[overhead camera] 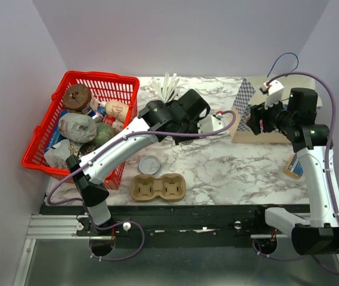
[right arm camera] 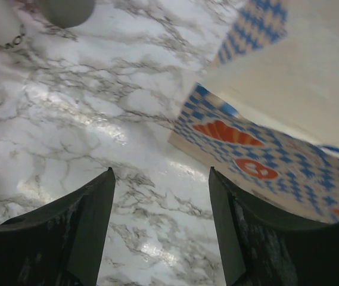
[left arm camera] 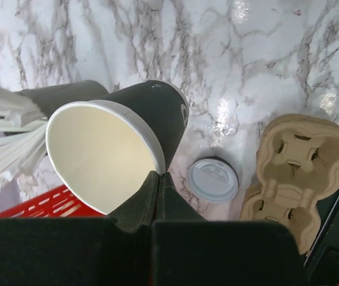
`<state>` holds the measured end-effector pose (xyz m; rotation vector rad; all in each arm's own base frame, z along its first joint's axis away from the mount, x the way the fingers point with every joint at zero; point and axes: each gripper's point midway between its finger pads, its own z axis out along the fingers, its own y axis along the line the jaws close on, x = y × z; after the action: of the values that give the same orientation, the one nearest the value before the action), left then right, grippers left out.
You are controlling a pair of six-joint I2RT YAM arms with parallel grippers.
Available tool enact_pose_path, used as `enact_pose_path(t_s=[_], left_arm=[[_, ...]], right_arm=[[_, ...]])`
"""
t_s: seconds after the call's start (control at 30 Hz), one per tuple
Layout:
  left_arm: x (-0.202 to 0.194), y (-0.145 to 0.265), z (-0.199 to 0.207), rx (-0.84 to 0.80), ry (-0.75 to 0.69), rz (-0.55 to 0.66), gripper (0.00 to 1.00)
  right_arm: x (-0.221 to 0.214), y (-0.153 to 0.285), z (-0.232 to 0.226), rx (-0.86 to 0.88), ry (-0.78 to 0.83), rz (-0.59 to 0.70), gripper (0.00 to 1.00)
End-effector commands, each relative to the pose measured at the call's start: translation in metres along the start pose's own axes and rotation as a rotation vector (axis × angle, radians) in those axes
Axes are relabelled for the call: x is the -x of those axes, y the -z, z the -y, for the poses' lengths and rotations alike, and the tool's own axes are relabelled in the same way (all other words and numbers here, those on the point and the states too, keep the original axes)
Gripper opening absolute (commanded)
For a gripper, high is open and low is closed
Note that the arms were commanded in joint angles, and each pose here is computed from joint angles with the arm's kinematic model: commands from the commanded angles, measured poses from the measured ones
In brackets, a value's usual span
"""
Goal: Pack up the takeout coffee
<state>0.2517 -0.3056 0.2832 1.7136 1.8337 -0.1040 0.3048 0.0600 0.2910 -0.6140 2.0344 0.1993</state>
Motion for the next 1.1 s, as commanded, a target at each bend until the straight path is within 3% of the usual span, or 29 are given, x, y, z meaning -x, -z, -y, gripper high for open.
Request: enact_pose_path(t_s=[0.0, 0.13, 0.37, 0.83, 1.07], left_arm=[[0.013, -0.036, 0.018, -0.05, -0.066, 0.045, 0.0], [0.034, -0.067, 0.033, -0.082, -0.104, 0.085, 0.0], [0.048, -0.118, 0.073, -0.164, -0.163, 0.011, 0.0], [0.04, -0.151, 0.101, -0.227, -0.159, -0.048, 0.0], [0.039, -0.168, 0.089, -0.145, -0.151, -0.054, 0.0]], right_arm=[[-0.015, 0.024, 0.042, -0.151, -0.252, -0.057, 0.7], [-0.005, 0.043, 0.057, -0.195, -0.3, -0.011, 0.7], [-0.005, 0.052, 0.057, -0.231, -0.282, 0.015, 0.73], [-0.016, 0.042, 0.044, -0.17, -0.294, 0.026, 0.74], [-0.016, 0.037, 0.051, -0.181, -0.278, 0.021, 0.74]])
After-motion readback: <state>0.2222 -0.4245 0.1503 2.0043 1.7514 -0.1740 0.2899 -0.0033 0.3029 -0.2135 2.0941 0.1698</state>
